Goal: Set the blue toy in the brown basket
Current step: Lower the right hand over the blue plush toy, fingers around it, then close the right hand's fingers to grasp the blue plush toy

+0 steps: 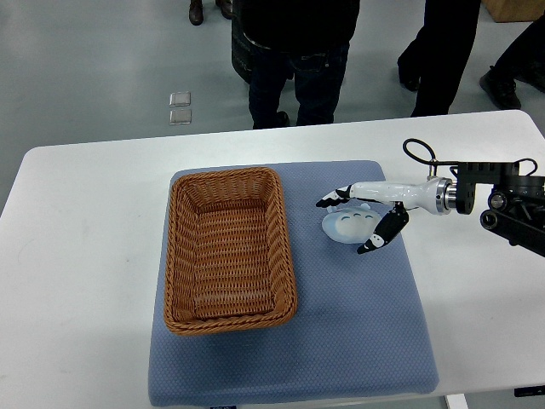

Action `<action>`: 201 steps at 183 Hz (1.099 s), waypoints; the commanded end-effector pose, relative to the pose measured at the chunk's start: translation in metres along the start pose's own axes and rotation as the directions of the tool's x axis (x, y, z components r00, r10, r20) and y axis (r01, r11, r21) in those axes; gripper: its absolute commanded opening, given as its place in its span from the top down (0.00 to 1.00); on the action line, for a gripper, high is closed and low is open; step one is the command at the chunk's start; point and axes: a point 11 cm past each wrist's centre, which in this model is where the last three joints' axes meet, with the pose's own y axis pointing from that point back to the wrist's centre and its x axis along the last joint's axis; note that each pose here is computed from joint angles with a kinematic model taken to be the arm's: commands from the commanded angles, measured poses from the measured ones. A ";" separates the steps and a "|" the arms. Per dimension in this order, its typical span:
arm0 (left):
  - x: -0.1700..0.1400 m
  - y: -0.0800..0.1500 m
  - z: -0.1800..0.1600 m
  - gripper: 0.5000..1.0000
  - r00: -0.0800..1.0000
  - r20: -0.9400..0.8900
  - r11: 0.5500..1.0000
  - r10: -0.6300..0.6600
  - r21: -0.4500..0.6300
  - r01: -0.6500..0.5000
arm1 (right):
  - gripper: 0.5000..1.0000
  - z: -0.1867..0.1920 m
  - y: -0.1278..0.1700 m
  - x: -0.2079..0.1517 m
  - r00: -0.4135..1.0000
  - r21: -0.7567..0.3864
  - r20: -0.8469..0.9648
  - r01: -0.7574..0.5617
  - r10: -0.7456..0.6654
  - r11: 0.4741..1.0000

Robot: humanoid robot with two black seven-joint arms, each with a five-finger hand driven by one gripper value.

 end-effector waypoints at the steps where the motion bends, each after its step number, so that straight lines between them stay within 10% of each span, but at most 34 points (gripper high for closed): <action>1: -0.001 0.000 0.000 0.00 1.000 0.000 1.000 -0.003 -0.001 0.003 | 0.19 0.002 0.000 -0.003 1.000 -0.007 -0.005 -0.004 0.004 1.000; 78: -0.003 0.000 0.000 0.00 1.000 -0.001 1.000 -0.012 -0.001 0.012 | 0.50 0.012 -0.001 -0.013 0.999 -0.041 -0.043 -0.012 0.010 0.999; 140: -0.003 0.000 0.000 0.00 1.000 0.000 1.000 -0.013 -0.001 0.013 | 1.00 0.012 0.000 -0.009 0.999 -0.036 -0.044 -0.025 0.024 0.999; 201: -0.003 0.000 0.000 0.00 1.000 0.002 1.000 -0.015 -0.001 0.015 | 1.00 0.008 0.002 0.000 0.998 -0.017 -0.028 -0.050 0.049 0.999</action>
